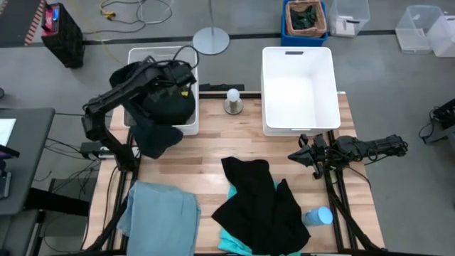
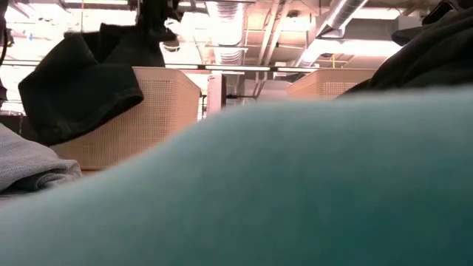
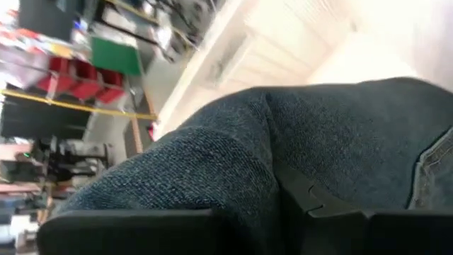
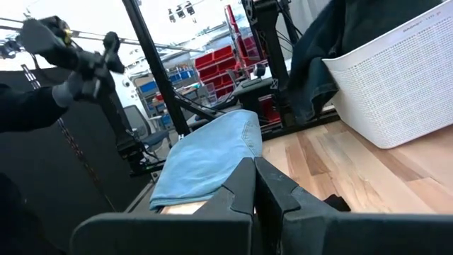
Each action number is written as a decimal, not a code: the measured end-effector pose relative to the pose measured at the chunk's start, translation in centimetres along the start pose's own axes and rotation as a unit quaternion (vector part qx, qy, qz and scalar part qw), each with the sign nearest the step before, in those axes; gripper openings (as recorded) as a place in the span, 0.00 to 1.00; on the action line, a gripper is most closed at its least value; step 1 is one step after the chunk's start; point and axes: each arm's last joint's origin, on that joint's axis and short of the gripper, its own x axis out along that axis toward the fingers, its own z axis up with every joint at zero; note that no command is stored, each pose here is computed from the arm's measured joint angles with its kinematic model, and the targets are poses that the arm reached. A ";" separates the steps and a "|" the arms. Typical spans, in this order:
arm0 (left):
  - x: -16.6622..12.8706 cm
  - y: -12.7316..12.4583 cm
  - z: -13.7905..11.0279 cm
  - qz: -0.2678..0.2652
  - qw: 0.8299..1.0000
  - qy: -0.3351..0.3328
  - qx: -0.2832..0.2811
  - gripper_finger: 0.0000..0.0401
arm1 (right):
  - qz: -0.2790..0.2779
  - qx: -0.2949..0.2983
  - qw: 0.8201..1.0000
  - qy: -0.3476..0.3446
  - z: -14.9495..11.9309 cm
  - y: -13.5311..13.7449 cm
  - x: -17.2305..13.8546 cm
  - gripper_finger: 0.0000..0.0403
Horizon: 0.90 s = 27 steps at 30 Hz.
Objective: Sort clothes
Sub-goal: Put the dark blue pants into the left white laundry bin
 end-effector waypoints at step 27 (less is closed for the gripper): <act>4.1 -5.9 -2.2 -0.225 0.967 0.119 -0.007 0.51 | 0.000 0.000 1.000 0.000 0.0 0.0 0.0 0.06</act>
